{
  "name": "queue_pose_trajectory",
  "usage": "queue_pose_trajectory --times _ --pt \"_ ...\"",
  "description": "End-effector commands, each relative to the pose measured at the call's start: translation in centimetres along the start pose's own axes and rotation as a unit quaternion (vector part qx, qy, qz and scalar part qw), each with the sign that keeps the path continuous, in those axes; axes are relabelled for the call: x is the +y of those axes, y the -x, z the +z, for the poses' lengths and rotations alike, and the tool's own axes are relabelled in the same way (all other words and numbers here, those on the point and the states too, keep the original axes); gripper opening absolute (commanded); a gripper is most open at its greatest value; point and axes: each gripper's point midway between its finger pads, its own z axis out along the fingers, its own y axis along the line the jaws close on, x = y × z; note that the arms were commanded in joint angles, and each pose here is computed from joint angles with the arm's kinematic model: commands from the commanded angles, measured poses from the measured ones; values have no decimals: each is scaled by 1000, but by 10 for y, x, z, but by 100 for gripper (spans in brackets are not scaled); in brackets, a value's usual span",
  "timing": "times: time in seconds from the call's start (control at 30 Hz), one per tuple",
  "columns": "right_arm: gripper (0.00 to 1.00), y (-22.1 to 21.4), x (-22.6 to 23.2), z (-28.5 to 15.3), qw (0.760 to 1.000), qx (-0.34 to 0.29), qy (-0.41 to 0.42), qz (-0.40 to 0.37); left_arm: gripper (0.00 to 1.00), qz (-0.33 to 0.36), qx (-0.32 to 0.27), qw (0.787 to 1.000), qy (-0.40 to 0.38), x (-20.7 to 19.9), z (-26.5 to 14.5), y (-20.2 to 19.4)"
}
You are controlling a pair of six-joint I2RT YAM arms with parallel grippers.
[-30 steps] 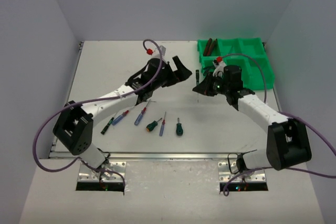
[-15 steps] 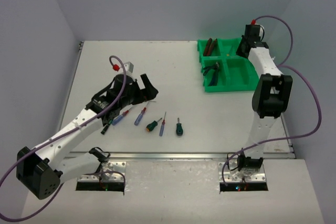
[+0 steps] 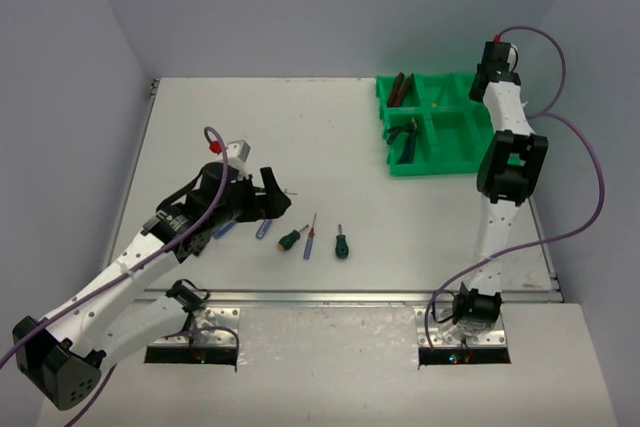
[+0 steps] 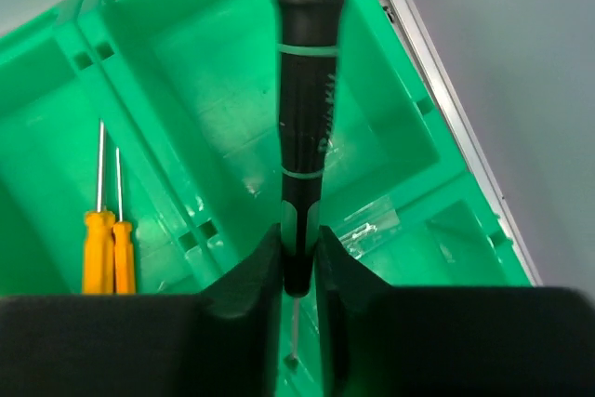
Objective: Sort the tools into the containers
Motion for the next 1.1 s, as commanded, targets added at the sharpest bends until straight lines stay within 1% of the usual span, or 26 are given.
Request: queue_pose_trajectory --times 0.0,0.03,0.1,0.23,0.3,0.33,0.4,0.43,0.53,0.63,0.7,0.73,0.77,0.8,0.83,0.9,0.97,1.0,1.03,1.07 --pt "41 42 6 -6 998 -56 23 0 100 11 -5 1000 -15 -4 -3 -1" --pt "54 44 6 -6 998 -58 25 -1 100 11 -4 1000 -15 -3 -2 -2" --pt "71 50 7 -10 997 -66 28 -2 100 9 -2 1000 -14 -3 -1 -3" --pt "80 65 8 -23 996 -82 38 -1 100 4 1 1000 -10 -2 2 -4" --pt "91 72 8 -34 995 -86 46 5 100 -1 1 1000 -4 0 3 -4" --pt "92 71 8 -35 995 -84 47 10 100 -4 -1 1000 0 1 5 -3" --pt "94 74 16 -50 994 -79 71 29 100 -20 -13 999 35 12 10 1" --pt "97 73 21 -56 993 -75 84 39 100 -31 -14 998 53 17 14 1" --pt "99 64 50 -90 987 -61 141 55 100 -71 -16 989 129 37 33 8" --pt "99 43 87 -133 981 -47 187 37 100 -105 -21 977 187 54 54 18" --pt "99 28 106 -164 978 -43 201 17 100 -147 -21 962 227 70 64 26" --pt "99 6 114 -161 979 -23 204 4 100 -155 -35 960 229 71 63 37" --pt "99 4 122 -195 978 -42 203 -12 100 -197 -25 943 268 85 72 33" --pt "99 -16 130 -208 978 -34 206 -27 100 -220 -25 929 297 94 77 35" --pt "99 -33 136 -219 976 -25 215 -36 100 -235 -31 918 317 98 81 40" --pt "99 -49 141 -254 968 -25 248 -37 100 -250 -53 907 335 99 89 58" --pt "99 -103 142 -269 959 17 279 -49 97 -264 -68 892 360 108 97 68" --pt "99 -94 143 -284 954 -1 297 -38 95 -267 -60 886 375 114 102 61" --pt "99 -116 138 -292 952 7 305 -34 90 -275 -68 874 396 119 108 66" --pt "99 -134 139 -288 951 20 307 -36 86 -280 -68 867 406 122 110 67"
